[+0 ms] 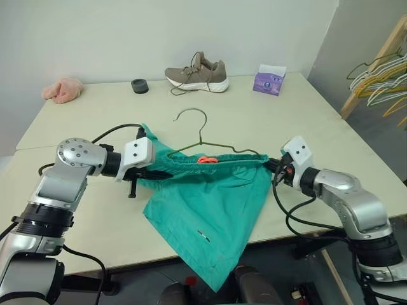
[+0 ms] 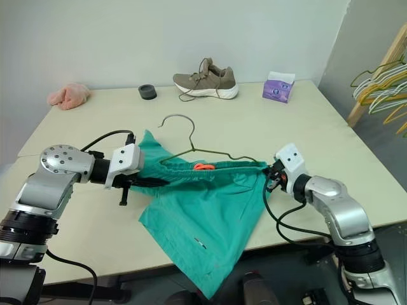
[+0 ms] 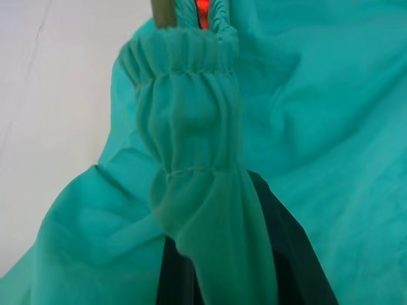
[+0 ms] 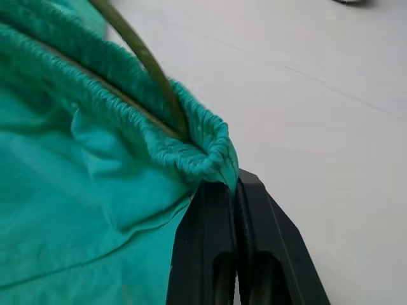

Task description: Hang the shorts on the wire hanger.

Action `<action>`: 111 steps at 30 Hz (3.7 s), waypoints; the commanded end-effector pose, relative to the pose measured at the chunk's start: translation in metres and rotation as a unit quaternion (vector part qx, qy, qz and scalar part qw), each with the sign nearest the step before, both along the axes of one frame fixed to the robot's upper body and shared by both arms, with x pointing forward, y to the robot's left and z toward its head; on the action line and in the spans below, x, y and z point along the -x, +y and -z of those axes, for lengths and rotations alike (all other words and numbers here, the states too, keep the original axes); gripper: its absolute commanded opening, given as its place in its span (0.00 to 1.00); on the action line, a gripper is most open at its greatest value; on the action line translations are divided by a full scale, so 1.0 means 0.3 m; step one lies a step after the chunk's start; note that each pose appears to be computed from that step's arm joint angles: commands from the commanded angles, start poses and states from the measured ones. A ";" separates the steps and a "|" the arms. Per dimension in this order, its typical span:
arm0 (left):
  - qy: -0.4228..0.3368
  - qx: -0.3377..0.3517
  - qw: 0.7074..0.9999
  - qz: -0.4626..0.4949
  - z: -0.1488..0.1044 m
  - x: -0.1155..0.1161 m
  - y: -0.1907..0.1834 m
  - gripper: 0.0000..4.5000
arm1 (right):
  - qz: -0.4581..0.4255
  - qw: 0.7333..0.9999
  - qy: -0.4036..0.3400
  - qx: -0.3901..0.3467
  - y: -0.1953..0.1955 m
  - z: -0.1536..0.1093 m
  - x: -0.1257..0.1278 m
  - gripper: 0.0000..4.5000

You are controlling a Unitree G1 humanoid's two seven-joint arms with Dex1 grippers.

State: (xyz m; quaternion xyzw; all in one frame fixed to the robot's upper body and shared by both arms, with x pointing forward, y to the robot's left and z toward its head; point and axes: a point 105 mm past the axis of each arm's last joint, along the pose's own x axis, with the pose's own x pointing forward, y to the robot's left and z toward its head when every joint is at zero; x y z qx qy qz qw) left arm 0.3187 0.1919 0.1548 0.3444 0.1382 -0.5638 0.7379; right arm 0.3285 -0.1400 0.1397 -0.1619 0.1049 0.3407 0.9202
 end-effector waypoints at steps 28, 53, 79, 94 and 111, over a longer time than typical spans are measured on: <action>-0.002 -0.032 1.000 0.000 0.035 0.005 -0.007 0.00 | -0.205 0.951 -0.139 0.187 0.173 -0.193 0.068 0.54; 0.007 -0.025 0.999 0.029 0.047 0.016 -0.064 0.00 | -0.277 0.921 -0.032 0.273 0.219 -0.010 -0.059 0.88; 0.031 0.066 0.996 -0.059 -0.016 -0.026 0.012 0.60 | -0.278 0.937 0.025 0.210 0.185 -0.041 -0.015 0.00; -0.108 0.139 0.968 -0.178 -0.081 -0.187 0.112 0.99 | -0.099 0.976 0.169 0.093 -0.089 0.040 0.059 0.00; 0.123 0.222 0.963 0.093 -0.098 0.134 -0.333 0.99 | 0.403 0.879 0.249 -0.060 -0.600 0.228 0.386 0.00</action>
